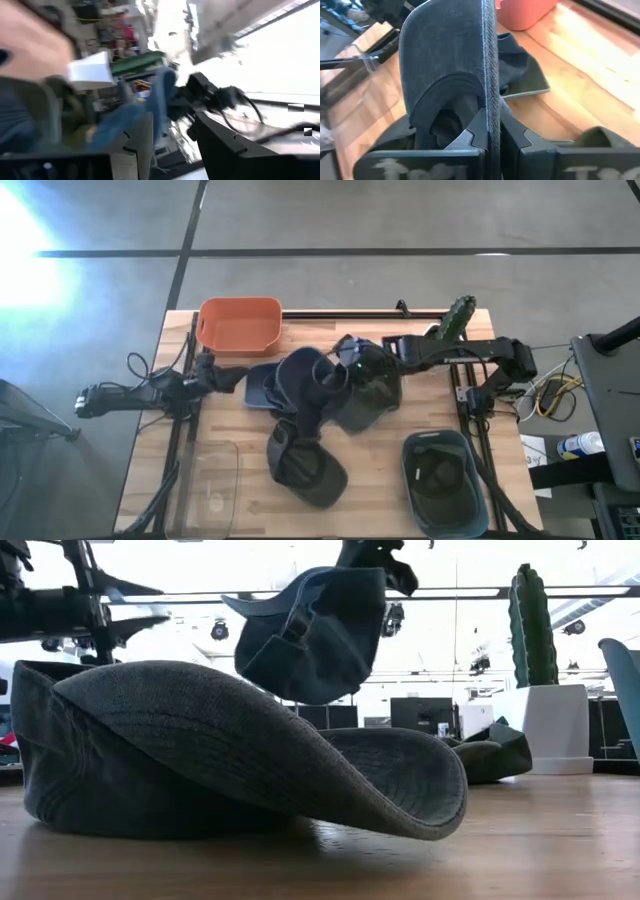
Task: Pick & Place hat
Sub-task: Put the right blue cap into the transparent bin
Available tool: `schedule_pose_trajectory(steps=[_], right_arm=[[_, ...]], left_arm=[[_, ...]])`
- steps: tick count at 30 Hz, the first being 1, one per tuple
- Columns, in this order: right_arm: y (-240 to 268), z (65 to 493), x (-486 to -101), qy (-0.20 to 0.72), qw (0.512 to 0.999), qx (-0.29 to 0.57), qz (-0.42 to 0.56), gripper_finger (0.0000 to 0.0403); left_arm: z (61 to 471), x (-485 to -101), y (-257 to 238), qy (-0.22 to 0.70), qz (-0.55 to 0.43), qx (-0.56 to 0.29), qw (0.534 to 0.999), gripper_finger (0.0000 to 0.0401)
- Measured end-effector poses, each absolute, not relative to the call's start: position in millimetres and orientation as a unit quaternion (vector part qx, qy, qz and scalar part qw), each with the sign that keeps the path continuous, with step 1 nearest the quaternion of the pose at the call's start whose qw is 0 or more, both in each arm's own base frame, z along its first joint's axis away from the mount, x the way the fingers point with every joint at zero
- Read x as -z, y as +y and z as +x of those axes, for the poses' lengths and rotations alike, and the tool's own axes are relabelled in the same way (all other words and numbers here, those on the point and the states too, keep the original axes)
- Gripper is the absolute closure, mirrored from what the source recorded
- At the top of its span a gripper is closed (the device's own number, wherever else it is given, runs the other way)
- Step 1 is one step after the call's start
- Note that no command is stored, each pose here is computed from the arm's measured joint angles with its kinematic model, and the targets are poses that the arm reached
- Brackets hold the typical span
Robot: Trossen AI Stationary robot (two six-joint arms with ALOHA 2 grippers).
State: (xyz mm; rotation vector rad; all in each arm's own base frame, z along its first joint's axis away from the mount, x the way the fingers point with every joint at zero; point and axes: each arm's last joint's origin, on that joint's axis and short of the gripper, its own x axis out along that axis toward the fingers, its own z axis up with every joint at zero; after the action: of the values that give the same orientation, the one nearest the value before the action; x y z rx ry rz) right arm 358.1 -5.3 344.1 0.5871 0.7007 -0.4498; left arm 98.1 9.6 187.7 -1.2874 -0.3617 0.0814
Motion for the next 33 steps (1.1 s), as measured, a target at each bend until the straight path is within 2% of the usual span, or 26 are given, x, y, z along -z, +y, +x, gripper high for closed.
schedule_pose_trajectory(steps=[5, 11, 17, 33], right_arm=[[-13, 369, -352, 0.332, 0.872, 0.189, 0.305, 0.039], [-24, 381, -363, 0.313, 0.876, 0.182, 0.319, 0.039], [-31, 390, -365, 0.309, 0.876, 0.187, 0.321, 0.039], [-38, 386, -363, 0.308, 0.873, 0.238, 0.293, 0.039]], left_arm=[[97, -210, 8, -0.162, -0.532, -0.016, 0.831, 0.0261], [106, -227, 8, -0.091, -0.462, -0.066, 0.88, 0.0261], [126, -233, 9, -0.032, -0.429, -0.096, 0.898, 0.0261], [152, -254, 9, 0.007, -0.364, -0.113, 0.925, 0.0261]])
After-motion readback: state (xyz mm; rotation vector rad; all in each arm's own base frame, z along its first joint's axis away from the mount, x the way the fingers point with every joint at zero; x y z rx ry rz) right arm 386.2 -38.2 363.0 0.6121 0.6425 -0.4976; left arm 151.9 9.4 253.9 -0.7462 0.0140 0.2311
